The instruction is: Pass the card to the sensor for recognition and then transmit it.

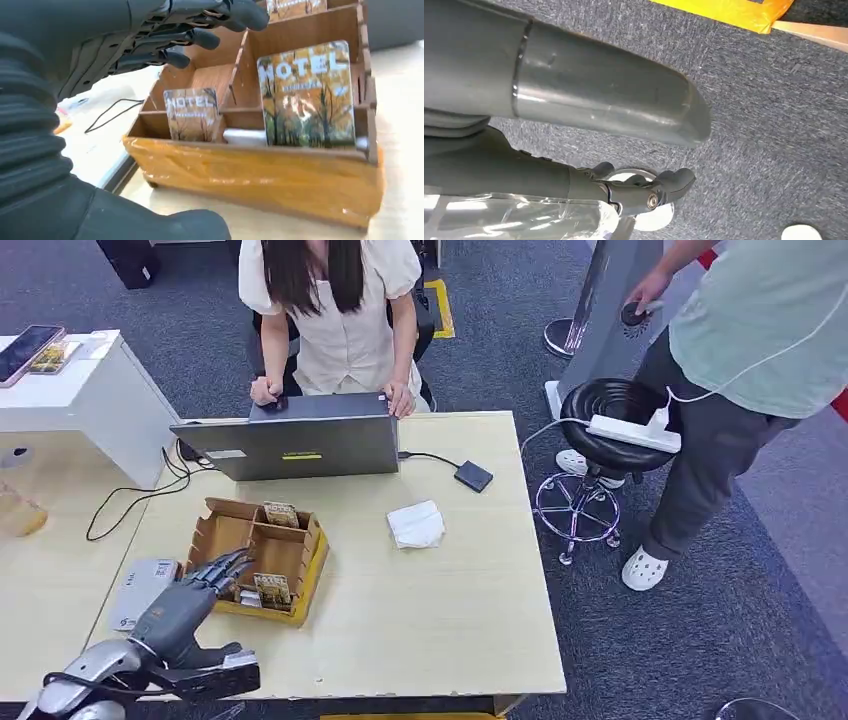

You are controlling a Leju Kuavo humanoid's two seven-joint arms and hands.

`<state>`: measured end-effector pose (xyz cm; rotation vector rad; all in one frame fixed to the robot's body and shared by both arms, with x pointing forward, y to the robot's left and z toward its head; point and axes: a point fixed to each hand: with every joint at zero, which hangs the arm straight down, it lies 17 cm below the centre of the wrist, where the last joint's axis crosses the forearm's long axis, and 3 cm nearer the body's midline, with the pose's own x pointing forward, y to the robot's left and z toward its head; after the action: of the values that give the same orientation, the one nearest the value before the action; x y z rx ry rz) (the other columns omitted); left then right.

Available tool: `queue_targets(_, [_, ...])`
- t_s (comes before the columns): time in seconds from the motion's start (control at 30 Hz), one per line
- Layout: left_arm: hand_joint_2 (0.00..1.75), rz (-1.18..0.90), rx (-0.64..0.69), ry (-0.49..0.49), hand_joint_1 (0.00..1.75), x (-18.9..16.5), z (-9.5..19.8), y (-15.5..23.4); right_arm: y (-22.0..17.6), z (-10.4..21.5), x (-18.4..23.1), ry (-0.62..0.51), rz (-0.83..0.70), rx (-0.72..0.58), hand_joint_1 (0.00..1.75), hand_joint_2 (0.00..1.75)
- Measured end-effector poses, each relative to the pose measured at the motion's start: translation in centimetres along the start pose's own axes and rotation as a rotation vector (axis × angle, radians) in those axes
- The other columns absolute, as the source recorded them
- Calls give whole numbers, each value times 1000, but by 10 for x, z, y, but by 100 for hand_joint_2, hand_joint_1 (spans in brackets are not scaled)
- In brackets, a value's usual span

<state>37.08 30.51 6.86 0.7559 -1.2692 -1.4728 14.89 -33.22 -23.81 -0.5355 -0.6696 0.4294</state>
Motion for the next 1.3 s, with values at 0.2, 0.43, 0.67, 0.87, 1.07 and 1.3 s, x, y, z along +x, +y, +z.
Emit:
queue_targets(0.2, [175, -20, 20, 10, 0, 6, -1, 0, 0, 0, 0, -2, -6, -3, 0, 0])
queue_targets(0.43, [175, -8, 27, 9, 0, 11, -3, -1, -1, 0, 0, -2, -9, -5, 0, 0])
queue_targets(0.67, [175, -3, 79, 4, 0, 21, -9, 8, -1, 0, -1, 3, -5, -3, 0, 0])
queue_targets(0.87, [175, 69, 153, -15, 0, 42, -23, 28, 0, 0, 0, -1, 2, 0, 0, 0])
queue_targets(1.07, [175, 74, 213, -14, 0, 54, -32, 43, 0, 0, 0, -3, 4, 1, 0, 0])
queue_targets(1.3, [175, 63, 249, 7, 0, 56, -38, 49, 1, 0, 0, -4, 8, 3, 0, 0])
